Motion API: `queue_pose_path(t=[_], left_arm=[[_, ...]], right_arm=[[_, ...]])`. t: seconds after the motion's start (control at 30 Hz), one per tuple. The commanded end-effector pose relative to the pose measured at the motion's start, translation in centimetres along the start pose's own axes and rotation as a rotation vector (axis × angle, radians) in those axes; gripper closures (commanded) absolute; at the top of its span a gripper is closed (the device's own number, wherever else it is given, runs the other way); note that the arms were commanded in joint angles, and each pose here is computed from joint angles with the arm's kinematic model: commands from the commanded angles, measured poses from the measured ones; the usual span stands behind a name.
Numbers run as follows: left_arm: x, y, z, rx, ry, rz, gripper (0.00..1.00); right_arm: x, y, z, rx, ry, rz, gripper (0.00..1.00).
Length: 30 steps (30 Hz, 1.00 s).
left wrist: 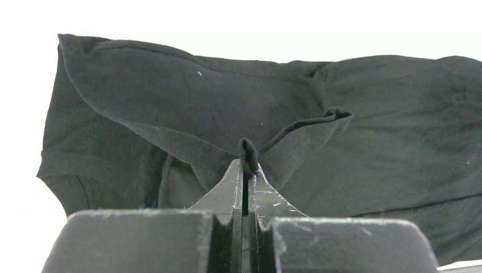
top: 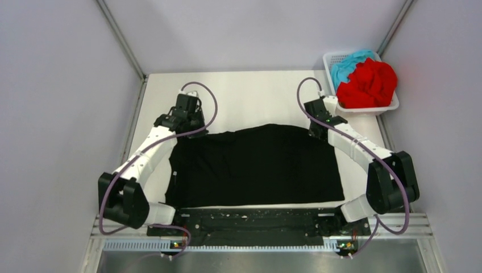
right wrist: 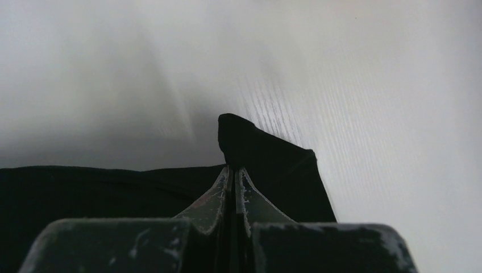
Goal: Fold and stack the t-shirts
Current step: Fold the other side of the tshirt into a rectangle
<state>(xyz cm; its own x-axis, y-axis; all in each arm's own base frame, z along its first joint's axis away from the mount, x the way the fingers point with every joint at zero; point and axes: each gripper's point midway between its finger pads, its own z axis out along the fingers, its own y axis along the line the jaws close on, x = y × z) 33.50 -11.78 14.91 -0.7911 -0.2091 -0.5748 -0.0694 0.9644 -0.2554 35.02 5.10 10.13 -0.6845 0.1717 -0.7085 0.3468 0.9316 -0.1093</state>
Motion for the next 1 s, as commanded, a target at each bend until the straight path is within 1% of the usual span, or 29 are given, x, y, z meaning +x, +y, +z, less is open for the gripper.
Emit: queue_pose_path(t=[0.0,0.23,0.43,0.53,0.7,0.97], left_arm=[[0.2,-0.3,-2.5,0.030,-0.060,-0.043,1.00],[2.2,0.4,-5.8,0.016,-0.070,-0.092,1.00],[3.7,0.9,-8.0,0.033,-0.094,-0.103,1.00],[4.8,1.1,-8.5,0.050,-0.090,-0.101,1.00],[7.8,2.0,-9.0,0.055,-0.046,-0.108,1.00],[10.7,4.1,-10.1,0.018,-0.046,-0.184,1.00]], right_arm=[[-1.3,-0.1,-2.1,-0.049,-0.040,0.002,1.00],[-1.4,-0.1,-3.6,-0.112,-0.055,0.012,1.00],[-1.1,-1.0,-4.5,-0.120,-0.071,0.013,1.00],[-0.9,-1.2,-5.1,-0.138,-0.074,0.016,1.00],[0.2,-2.1,-6.0,-0.145,-0.064,0.011,1.00],[2.8,-4.0,-6.6,-0.118,-0.025,0.020,1.00]])
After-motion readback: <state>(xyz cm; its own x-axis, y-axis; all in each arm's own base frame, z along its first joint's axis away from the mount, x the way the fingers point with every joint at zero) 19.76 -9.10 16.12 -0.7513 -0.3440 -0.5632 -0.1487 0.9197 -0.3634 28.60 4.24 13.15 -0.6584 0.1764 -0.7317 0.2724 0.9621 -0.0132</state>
